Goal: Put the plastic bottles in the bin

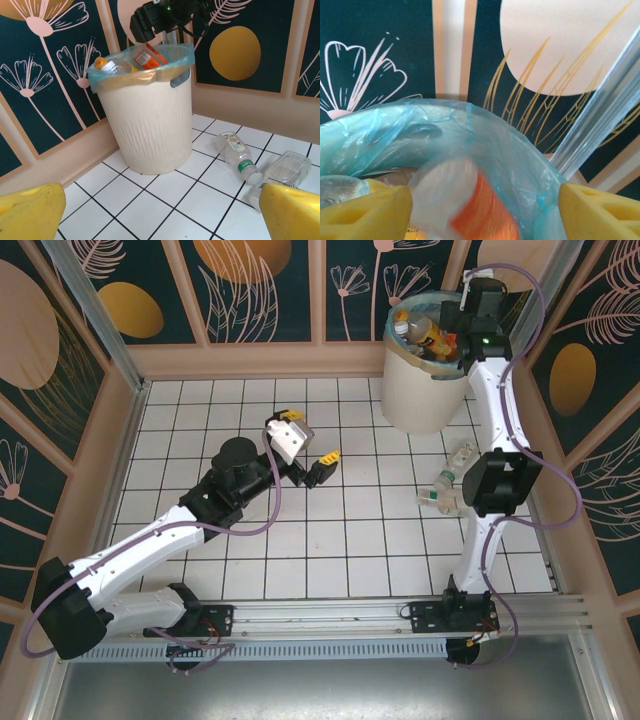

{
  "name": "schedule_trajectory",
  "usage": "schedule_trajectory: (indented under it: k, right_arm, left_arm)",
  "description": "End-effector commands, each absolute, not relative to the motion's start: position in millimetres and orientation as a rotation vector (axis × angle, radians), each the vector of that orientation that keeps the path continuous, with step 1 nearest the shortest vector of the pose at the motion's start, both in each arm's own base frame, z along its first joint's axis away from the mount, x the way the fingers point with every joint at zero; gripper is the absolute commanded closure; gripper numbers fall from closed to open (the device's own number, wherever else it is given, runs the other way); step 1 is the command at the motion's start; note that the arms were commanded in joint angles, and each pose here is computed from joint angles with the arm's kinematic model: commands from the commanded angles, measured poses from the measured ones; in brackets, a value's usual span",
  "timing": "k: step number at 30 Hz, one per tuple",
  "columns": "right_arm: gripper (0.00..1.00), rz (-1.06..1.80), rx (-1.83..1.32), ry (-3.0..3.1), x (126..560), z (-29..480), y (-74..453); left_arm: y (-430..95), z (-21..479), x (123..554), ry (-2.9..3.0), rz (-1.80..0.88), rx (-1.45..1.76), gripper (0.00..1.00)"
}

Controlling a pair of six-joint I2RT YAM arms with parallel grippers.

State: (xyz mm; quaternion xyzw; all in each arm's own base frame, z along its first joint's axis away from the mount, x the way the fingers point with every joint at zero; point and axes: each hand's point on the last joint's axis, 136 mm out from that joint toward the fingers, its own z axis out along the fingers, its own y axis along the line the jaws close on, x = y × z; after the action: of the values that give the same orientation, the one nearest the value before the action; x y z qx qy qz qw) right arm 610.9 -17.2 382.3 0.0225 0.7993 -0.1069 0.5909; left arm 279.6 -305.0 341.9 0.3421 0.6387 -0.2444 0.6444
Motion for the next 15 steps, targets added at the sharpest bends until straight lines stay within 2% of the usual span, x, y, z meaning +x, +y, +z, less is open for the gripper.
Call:
schedule_trajectory:
  k: [1,8,15]
  right_arm:
    - [0.31,-0.225,0.046,1.863,620.3,378.7,-17.1]
    - [0.50,-0.139,0.030,1.935,637.4,339.0,-21.9]
    - [0.53,-0.071,0.017,2.050,642.0,292.4,-12.8]
  left_arm:
    - [-306.1,333.4,278.7,1.462,-0.545,0.808,0.01]
    - [-306.4,328.9,279.2,1.473,-0.538,0.816,0.01]
    - [-307.7,322.6,282.2,1.492,-0.529,0.821,0.01]
